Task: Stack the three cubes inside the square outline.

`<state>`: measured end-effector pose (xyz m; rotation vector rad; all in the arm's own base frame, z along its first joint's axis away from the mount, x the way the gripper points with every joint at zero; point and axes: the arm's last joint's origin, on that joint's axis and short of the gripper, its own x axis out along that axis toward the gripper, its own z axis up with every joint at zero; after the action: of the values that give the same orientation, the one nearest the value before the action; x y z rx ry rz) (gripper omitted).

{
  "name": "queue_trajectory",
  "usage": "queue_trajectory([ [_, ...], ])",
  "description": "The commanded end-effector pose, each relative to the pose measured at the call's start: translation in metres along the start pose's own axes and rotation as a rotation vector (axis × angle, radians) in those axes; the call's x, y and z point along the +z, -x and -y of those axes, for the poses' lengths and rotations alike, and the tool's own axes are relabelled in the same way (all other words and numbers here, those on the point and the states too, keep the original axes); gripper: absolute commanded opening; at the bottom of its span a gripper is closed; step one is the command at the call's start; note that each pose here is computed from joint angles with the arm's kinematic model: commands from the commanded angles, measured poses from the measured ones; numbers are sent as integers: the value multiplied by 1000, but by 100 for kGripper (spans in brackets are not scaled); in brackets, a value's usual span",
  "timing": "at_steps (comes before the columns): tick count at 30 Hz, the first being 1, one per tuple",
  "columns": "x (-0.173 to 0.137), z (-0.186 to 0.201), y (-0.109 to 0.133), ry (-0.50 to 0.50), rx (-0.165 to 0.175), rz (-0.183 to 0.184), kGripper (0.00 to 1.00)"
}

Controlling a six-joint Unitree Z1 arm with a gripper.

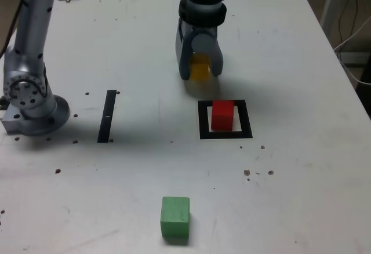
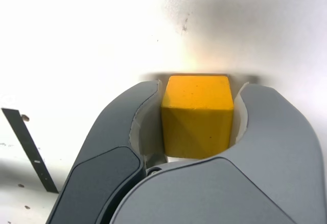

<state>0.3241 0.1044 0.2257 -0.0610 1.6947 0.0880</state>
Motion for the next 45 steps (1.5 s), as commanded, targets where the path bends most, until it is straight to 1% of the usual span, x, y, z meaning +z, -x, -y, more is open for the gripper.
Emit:
queue_trajectory([
  [1, -12, 6, 19, -12, -2, 51, 20],
  [5, -27, 19, 48, -40, -8, 124, 15],
  [6, -29, 23, 54, -49, -9, 136, 15],
  [9, -30, 40, 69, -88, -9, 159, 14],
  [11, -28, 54, 77, -127, -7, 160, 14],
  [14, -24, 77, 86, -193, -2, 144, 14],
  [18, -19, 105, 89, -265, 7, 106, 14],
  [22, -11, 130, 79, -297, 12, 57, 14],
  [25, -5, 145, 70, -308, 13, 31, 14],
  [36, 7, 153, 51, -283, 20, 7, 17],
  [45, 9, 154, 43, -277, 20, 2, 18],
])
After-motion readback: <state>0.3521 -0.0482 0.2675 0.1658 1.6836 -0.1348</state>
